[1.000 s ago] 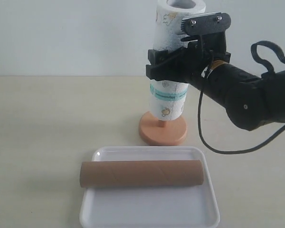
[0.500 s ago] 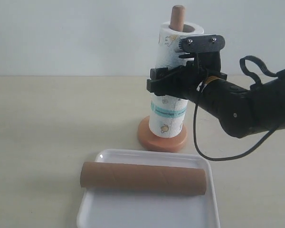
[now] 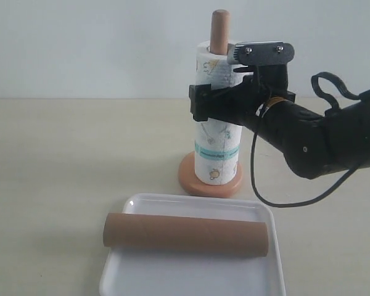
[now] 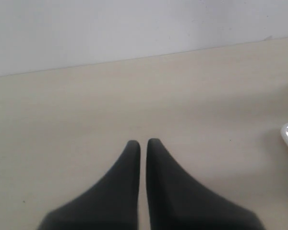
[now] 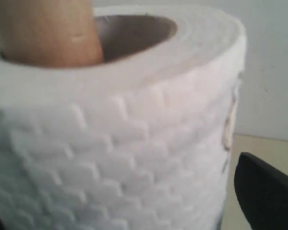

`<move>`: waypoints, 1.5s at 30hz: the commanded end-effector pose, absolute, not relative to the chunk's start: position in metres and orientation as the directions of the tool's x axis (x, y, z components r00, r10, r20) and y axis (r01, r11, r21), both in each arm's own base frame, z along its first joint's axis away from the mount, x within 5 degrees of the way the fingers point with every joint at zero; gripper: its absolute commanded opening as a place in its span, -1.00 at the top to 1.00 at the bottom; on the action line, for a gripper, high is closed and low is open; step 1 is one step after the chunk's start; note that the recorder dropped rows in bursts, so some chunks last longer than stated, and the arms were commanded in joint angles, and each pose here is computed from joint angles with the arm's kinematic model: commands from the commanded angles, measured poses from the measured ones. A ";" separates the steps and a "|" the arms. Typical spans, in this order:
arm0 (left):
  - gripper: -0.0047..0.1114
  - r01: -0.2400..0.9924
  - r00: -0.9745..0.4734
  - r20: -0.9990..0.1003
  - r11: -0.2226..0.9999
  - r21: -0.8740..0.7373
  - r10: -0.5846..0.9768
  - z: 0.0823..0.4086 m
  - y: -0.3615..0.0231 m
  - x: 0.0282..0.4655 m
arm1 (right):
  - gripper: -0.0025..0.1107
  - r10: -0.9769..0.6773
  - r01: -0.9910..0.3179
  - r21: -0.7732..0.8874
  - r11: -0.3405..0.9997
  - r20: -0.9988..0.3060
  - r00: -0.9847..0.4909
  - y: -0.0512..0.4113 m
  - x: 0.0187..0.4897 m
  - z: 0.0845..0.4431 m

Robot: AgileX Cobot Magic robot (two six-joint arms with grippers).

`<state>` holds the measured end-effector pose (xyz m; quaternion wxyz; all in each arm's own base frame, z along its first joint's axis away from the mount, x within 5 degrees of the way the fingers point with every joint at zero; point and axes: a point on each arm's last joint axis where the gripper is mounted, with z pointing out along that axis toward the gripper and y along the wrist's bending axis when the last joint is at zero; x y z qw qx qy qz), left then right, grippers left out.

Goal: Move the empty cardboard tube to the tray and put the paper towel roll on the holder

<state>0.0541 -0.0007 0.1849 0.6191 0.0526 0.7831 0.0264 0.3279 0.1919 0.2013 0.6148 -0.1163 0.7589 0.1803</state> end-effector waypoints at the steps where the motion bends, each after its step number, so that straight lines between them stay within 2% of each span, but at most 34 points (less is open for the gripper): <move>1: 0.85 0.047 -0.222 -0.970 0.995 0.093 0.101 0.185 -0.001 0.054 | -0.90 0.059 -0.407 0.112 0.906 -0.988 -0.141 0.191 0.327 0.214; 7: 0.85 0.047 -0.222 -0.970 0.995 0.093 0.101 0.185 -0.001 0.054 | -0.90 0.089 -0.425 0.112 0.898 -0.993 -0.073 0.187 0.320 0.244; 11: 0.85 0.047 -0.222 -0.970 0.995 0.093 0.101 0.185 -0.001 0.054 | -0.90 0.119 -0.444 0.111 0.889 -0.993 -0.009 0.181 0.307 0.279; 13: 0.85 0.047 -0.222 -0.970 0.995 0.093 0.101 0.185 -0.001 0.054 | -0.90 0.096 -0.473 0.065 0.879 -0.994 0.043 0.179 0.298 0.297; 21: 0.85 0.047 -0.222 -0.970 0.995 0.093 0.101 0.185 -0.001 0.054 | -0.90 0.181 -0.481 0.037 0.876 -0.950 0.255 0.152 0.255 0.373; 25: 0.85 0.047 -0.222 -0.970 0.995 0.093 0.101 0.185 -0.001 0.054 | -0.90 0.174 -0.488 0.035 0.872 -0.954 0.244 0.144 0.240 0.388; 31: 0.85 0.047 -0.222 -0.970 0.995 0.093 0.101 0.185 -0.001 0.054 | -0.88 0.020 -0.484 -0.086 0.871 -0.977 0.211 0.129 0.212 0.403; 34: 0.85 0.047 -0.222 -0.970 0.995 0.093 0.101 0.185 -0.001 0.054 | -0.69 -0.025 -0.489 -0.122 0.864 -0.979 0.201 0.120 0.196 0.410; 36: 0.85 0.047 -0.222 -0.970 0.995 0.093 0.101 0.185 -0.001 0.054 | -0.37 -0.033 -0.493 -0.128 0.860 -0.980 0.196 0.114 0.186 0.415; 38: 0.85 0.047 -0.222 -0.970 0.995 0.093 0.101 0.185 -0.001 0.054 | 0.10 -0.040 -0.499 -0.130 0.857 -0.982 0.186 0.109 0.177 0.418; 41: 0.85 0.047 -0.222 -0.970 0.995 0.093 0.101 0.185 -0.001 0.054 | 0.96 -0.047 -0.506 -0.131 0.853 -0.983 0.175 0.103 0.166 0.422; 45: 0.85 0.047 -0.222 -0.970 0.995 0.093 0.101 0.185 -0.001 0.054 | 0.88 -0.112 -0.516 -0.170 0.839 -0.983 0.142 0.099 0.158 0.420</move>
